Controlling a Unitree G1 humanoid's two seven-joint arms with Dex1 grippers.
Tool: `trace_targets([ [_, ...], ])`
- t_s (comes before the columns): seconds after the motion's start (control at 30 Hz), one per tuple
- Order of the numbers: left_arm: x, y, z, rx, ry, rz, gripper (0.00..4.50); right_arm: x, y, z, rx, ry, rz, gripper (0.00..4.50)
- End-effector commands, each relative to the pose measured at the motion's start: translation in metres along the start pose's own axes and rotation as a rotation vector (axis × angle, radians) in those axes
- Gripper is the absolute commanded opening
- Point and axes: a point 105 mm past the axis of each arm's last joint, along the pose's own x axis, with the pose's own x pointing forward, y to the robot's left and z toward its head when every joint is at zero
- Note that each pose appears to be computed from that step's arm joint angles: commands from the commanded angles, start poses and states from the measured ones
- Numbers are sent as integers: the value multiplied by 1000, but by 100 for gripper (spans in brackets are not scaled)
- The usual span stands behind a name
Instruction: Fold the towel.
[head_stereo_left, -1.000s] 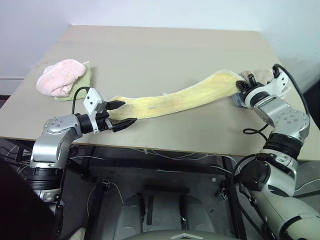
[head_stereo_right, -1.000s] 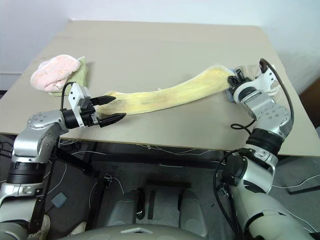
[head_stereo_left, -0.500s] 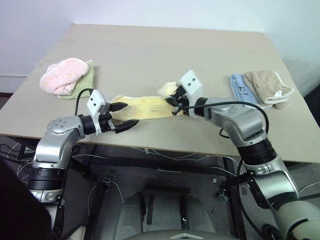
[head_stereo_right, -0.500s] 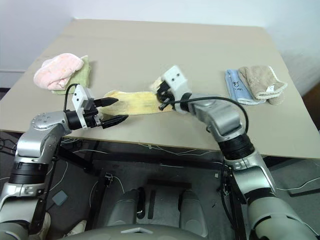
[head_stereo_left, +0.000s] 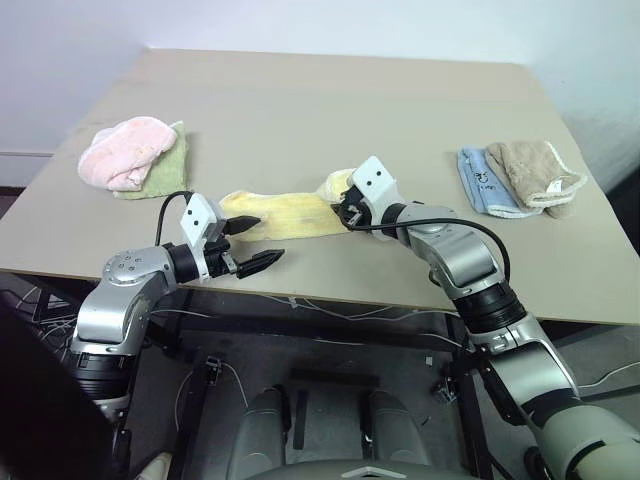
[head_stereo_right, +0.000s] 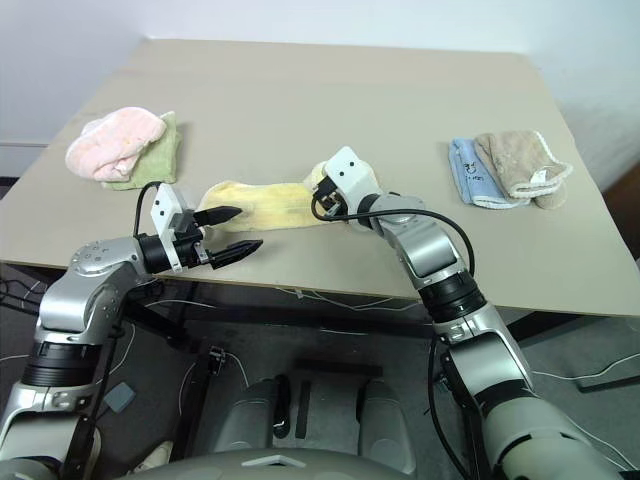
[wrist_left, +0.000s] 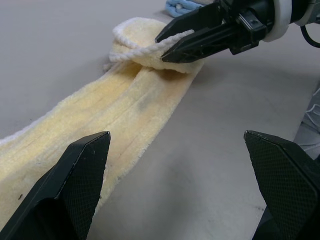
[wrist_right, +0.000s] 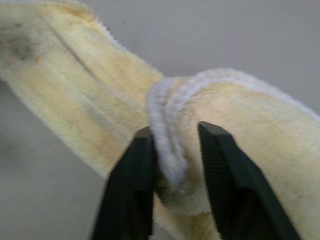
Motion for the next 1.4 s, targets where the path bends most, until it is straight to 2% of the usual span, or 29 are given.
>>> trace_targets([
  [0.03, -2, -4, 11, 17, -34, -8, 450, -10, 7, 31, 9, -140, 56, 296],
  [0.13, -3, -5, 9, 6, -32, -7, 450, -21, 16, 41, 48, -201, 122, 387],
  [0.27, -3, -8, 7, -18, -37, -4, 450, -33, 17, 46, 108, -234, 153, 387],
  [0.37, -3, -11, 8, -81, -73, 9, 450, -31, -1, 41, 195, -228, 77, 387],
  [0.47, -2, -14, 11, -188, -140, 50, 450, -18, -31, 26, 241, -186, -58, 332],
  [0.5, -2, -14, 12, -225, -161, 67, 450, -14, -38, 22, 246, -178, -89, 301],
  [0.67, -12, -9, 12, -364, -222, 178, 450, 7, -41, 8, 247, -146, -92, 130],
  [0.8, -20, -5, 9, -484, -269, 260, 450, 18, -38, -15, 245, -76, -91, 4],
  [0.93, -27, -11, -3, -589, -276, 336, 450, 27, -25, -48, 227, 30, -63, 4],
  [1.0, -28, -12, -12, -653, -272, 389, 450, 28, -26, -50, 230, 24, -71, 4],
  [1.03, -27, -13, -17, -674, -258, 412, 450, 28, -27, -47, 235, 6, -76, 4],
  [1.17, -24, -12, -33, -764, -216, 484, 450, 18, -37, -4, 209, -157, -66, 4],
  [1.3, -20, -1, -34, -908, -284, 536, 450, -2, -41, 31, 146, -280, -43, 4],
  [1.4, -17, 9, -30, -993, -343, 558, 450, -18, -39, 45, 109, -324, -24, 4],
])
